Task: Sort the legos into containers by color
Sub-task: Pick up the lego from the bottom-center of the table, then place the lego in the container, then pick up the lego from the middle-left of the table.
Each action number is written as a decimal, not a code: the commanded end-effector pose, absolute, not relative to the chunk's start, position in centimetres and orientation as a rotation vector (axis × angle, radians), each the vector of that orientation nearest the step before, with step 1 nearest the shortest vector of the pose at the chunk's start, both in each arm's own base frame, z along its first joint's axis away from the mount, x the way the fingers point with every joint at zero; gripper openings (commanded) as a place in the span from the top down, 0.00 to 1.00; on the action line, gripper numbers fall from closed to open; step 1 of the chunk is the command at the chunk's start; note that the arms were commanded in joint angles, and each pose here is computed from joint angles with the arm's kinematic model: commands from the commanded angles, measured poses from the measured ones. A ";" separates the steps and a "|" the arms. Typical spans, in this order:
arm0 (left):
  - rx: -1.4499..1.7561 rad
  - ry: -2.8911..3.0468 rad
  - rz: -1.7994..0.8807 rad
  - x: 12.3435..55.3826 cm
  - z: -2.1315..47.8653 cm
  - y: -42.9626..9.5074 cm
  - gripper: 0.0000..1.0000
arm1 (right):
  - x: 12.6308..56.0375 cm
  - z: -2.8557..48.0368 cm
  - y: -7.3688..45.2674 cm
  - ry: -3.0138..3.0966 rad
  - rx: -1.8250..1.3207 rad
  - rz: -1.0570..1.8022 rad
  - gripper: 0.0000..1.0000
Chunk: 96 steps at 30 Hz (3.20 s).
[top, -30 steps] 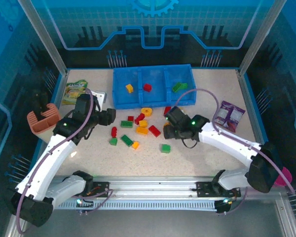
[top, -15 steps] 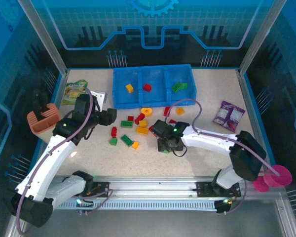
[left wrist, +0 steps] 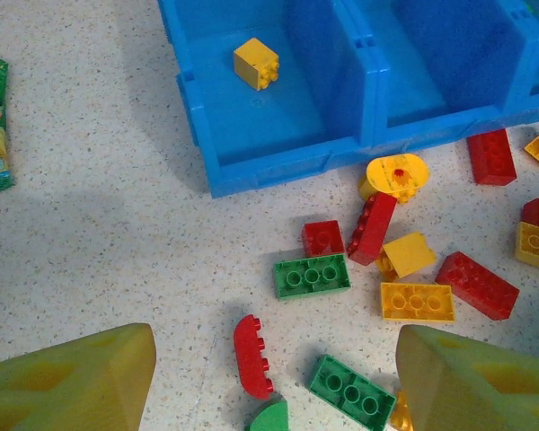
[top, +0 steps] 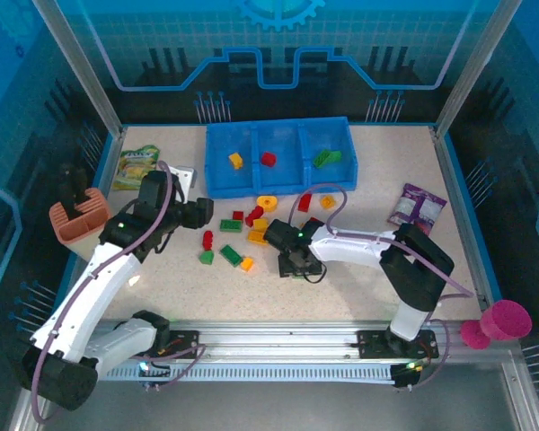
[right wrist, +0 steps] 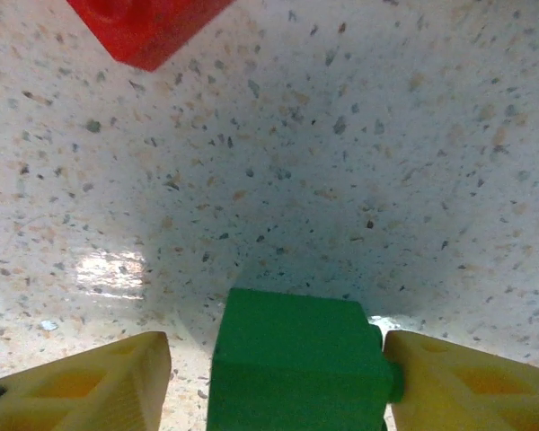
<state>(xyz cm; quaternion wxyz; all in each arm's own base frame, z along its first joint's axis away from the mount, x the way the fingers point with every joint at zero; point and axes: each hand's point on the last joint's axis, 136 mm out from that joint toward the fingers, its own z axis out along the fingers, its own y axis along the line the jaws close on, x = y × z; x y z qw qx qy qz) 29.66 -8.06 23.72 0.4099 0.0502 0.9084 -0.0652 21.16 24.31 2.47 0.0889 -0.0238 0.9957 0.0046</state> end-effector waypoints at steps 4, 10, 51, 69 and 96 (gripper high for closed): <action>0.109 2.322 -0.177 29.9 22.4 -8.2 0.28 | 20.6 1.6 23.7 3.025 -0.084 -0.028 0.44; 0.085 2.374 -0.229 29.4 21.4 -8.7 0.30 | 20.8 1.9 22.6 3.024 -0.128 -0.035 0.55; -0.824 2.737 -0.218 22.1 7.9 -19.7 0.33 | 59.3 15.5 11.2 2.386 -0.231 0.059 0.52; -0.966 2.714 -0.121 23.6 5.7 -20.4 0.29 | 59.1 16.5 13.5 2.335 -0.329 0.192 0.37; -1.103 2.740 -0.172 23.6 1.3 -19.6 0.41 | 58.9 15.8 12.2 2.371 -0.321 0.129 0.40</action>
